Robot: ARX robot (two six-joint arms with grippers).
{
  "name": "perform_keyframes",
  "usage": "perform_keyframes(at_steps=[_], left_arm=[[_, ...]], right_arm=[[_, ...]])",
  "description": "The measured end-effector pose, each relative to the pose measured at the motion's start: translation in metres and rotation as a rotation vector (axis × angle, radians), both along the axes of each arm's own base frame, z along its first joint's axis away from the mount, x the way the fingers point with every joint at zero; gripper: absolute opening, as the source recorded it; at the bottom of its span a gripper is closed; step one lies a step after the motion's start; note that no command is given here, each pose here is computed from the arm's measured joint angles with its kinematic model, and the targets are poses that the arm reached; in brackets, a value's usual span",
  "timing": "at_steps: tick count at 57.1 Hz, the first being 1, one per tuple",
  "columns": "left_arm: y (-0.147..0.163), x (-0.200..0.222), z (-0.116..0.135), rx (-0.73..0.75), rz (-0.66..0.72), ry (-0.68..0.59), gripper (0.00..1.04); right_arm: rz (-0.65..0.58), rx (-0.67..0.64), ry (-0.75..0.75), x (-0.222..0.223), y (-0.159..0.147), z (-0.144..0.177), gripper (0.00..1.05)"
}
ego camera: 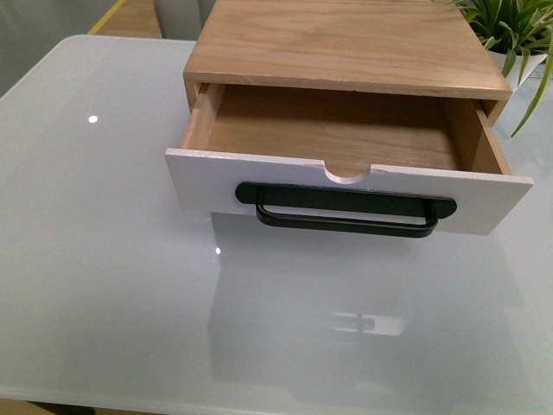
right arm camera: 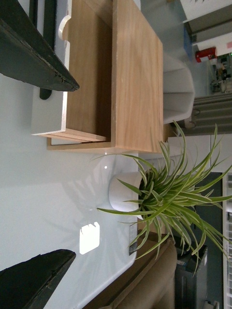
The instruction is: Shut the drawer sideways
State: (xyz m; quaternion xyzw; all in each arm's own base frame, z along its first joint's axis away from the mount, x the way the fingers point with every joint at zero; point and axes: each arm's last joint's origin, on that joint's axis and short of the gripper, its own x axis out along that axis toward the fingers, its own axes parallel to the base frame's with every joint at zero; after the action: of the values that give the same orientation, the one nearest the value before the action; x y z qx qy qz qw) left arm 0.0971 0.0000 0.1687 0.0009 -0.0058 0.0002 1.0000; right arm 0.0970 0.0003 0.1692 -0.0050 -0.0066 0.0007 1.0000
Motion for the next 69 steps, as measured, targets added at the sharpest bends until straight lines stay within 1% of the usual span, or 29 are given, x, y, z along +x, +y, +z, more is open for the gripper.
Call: perform_keyframes(at_steps=[40, 41, 42, 43, 44, 46, 47, 52, 58, 66, 69], left_arm=[[0.000, 0.000, 0.000, 0.000, -0.001, 0.001, 0.96], [0.000, 0.001, -0.001, 0.015, -0.033, 0.066, 0.96], [0.000, 0.000, -0.001, 0.026, -0.098, 0.138, 0.96], [-0.001, 0.000, -0.001, 0.027, -0.174, 0.256, 0.96], [-0.001, 0.001, -0.001, 0.025, -0.218, 0.329, 0.96], [-0.005, 0.003, -0.003, 0.016, -0.334, 0.457, 0.96], [-0.006, 0.005, -0.004, 0.021, -0.371, 0.477, 0.96], [-0.012, 0.014, -0.005, 0.073, -0.466, 0.490, 0.96], [-0.020, 0.036, -0.006, 0.156, -0.558, 0.460, 0.96], [-0.034, 0.060, -0.015, 0.213, -0.707, 0.458, 0.96], [-0.038, 0.066, -0.020, 0.232, -0.749, 0.459, 0.96]], right_arm=[[0.000, 0.000, 0.000, 0.000, 0.000, 0.000, 0.96], [0.000, 0.000, 0.000, 0.000, 0.000, 0.000, 0.96], [0.008, -0.005, 0.008, 0.000, 0.000, 0.000, 0.96], [0.058, -0.029, 0.080, 0.001, 0.000, -0.001, 0.96], [0.095, -0.056, 0.147, 0.001, 0.001, -0.002, 0.96], [0.180, -0.105, 0.292, 0.006, 0.003, -0.005, 0.96], [0.204, -0.141, 0.325, 0.009, 0.003, -0.007, 0.96], [0.252, -0.256, 0.388, 0.021, 0.006, -0.013, 0.96], [0.345, -0.423, 0.393, 0.042, 0.012, -0.017, 0.96], [0.439, -0.561, 0.400, 0.068, 0.022, -0.023, 0.96], [0.474, -0.591, 0.409, 0.074, 0.026, -0.027, 0.96]])
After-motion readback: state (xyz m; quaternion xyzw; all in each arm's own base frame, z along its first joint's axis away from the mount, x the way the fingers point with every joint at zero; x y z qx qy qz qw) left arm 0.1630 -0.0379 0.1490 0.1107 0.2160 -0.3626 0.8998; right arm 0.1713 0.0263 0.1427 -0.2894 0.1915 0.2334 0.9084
